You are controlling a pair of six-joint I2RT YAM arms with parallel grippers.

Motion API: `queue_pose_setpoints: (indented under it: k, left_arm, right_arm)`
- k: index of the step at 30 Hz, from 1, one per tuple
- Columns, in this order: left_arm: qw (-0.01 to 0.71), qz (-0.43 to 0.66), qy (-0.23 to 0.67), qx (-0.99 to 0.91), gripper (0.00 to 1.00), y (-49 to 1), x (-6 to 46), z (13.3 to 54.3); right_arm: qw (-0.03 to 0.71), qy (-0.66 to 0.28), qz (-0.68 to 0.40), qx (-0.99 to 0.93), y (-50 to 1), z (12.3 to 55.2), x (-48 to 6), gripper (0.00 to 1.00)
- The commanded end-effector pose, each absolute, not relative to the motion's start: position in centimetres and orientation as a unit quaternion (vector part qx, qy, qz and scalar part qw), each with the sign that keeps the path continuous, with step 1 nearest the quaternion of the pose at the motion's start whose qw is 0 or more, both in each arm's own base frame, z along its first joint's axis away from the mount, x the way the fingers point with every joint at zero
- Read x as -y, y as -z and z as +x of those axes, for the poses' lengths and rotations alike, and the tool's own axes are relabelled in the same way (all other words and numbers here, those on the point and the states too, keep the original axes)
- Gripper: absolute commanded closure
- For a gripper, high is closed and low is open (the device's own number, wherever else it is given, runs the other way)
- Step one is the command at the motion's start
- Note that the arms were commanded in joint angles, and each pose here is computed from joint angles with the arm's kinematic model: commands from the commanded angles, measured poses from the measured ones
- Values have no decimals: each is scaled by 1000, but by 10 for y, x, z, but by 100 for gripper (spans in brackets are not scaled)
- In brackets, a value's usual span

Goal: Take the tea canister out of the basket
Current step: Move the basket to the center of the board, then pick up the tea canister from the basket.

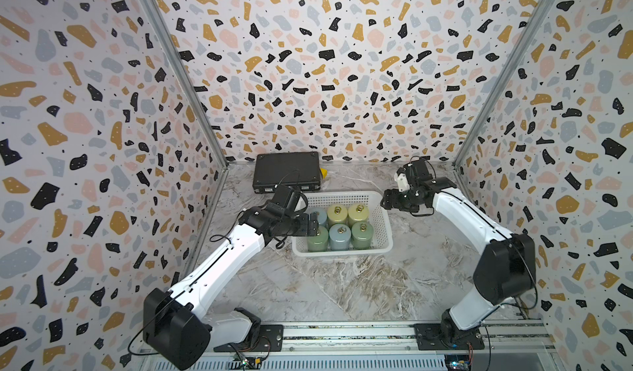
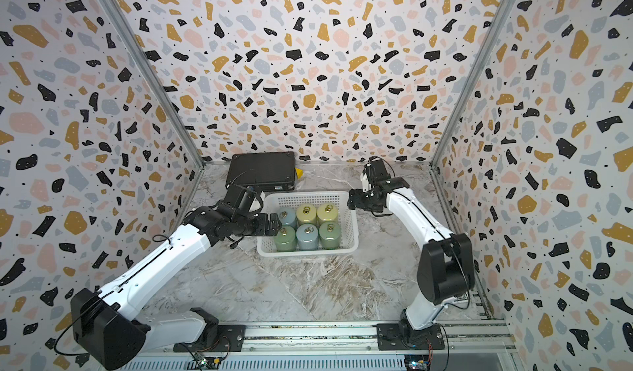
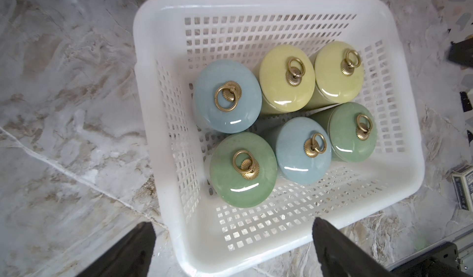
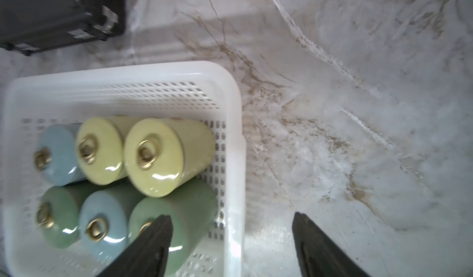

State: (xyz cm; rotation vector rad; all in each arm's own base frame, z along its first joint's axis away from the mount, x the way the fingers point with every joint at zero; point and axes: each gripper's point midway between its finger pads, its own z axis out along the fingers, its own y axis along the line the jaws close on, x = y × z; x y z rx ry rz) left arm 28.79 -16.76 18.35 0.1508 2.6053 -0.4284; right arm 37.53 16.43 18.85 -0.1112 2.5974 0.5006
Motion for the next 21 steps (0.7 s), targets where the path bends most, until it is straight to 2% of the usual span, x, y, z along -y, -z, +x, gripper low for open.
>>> queue_pose_setpoints:
  k: [1,3,4,10,21]
  left_arm:
    - [228,79,166,-956,0,-169,177,287]
    - [216,87,169,-958,2,-162,183,287]
    - [209,90,169,-959,3,-157,186,288]
    - [165,112,154,-968,13,-134,196,286]
    - [132,154,118,-972,18,-111,200,292]
  right_arm:
    - [259,-207,-92,-939,-206,346,-177,8]
    - [265,-217,-110,-933,-213,331,-182,5]
    - [266,-223,-116,-931,-215,323,-185,1]
    - [264,-257,-151,-917,-226,285,-202,1]
    - [248,-280,-194,-907,-227,252,-228,1]
